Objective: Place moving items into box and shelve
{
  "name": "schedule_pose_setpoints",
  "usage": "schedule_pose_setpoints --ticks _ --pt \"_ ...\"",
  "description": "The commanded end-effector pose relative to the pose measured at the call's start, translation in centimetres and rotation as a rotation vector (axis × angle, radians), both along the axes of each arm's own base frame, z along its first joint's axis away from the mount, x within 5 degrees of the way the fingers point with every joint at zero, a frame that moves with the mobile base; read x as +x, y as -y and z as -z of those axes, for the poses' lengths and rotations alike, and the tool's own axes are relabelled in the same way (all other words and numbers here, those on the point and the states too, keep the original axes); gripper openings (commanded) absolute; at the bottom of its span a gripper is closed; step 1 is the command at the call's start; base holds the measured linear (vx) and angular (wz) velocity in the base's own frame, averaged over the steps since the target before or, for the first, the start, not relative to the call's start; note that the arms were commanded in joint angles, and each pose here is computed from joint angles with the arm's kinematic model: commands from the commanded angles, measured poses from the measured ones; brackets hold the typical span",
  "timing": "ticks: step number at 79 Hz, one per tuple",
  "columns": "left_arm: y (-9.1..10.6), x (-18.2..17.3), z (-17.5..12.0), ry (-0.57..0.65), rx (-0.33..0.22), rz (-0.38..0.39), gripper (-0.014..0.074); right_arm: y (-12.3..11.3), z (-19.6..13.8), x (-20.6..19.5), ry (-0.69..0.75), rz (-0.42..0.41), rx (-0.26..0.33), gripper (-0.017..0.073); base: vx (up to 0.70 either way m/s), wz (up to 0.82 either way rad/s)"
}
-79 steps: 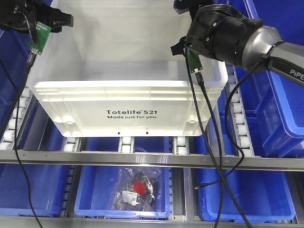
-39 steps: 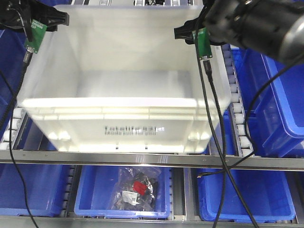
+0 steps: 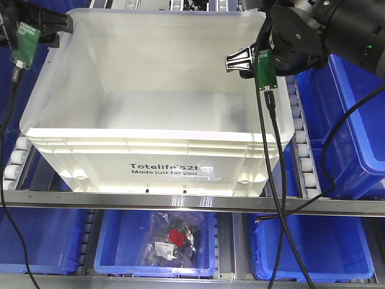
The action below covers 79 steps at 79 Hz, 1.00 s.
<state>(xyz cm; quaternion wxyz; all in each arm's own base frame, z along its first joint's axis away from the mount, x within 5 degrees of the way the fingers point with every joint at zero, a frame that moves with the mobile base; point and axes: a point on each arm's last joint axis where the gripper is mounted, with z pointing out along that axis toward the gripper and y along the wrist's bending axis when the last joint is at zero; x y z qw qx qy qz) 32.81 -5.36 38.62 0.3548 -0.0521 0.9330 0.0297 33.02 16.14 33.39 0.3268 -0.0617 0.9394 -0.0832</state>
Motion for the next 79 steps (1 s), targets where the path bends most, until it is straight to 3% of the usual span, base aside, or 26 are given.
schedule_pose_setpoints --ticks 1,47,59,65,79 --pt "-0.1 -1.1 -2.8 0.119 -0.018 0.009 0.0551 0.8 -2.9 -0.5 0.101 -0.017 0.008 0.0557 0.00 0.00" --pt "-0.1 -1.2 -2.8 0.105 -0.016 0.004 0.0551 0.9 -2.9 -0.5 0.099 -0.011 -0.002 0.0557 0.00 0.00" --pt "-0.1 -1.4 -1.3 0.111 -0.014 0.026 0.0541 0.9 -2.9 -0.5 0.099 -0.011 -0.002 0.0557 0.00 0.00" --pt "0.2 -1.3 0.0 0.168 -0.024 0.067 0.0526 0.9 -2.9 -0.5 0.099 -0.011 -0.002 0.0557 0.00 0.00" --pt "0.8 -2.5 0.8 0.430 -0.046 0.204 0.0487 0.9 -2.9 -0.5 0.099 -0.011 -0.002 0.0557 0.00 0.00"
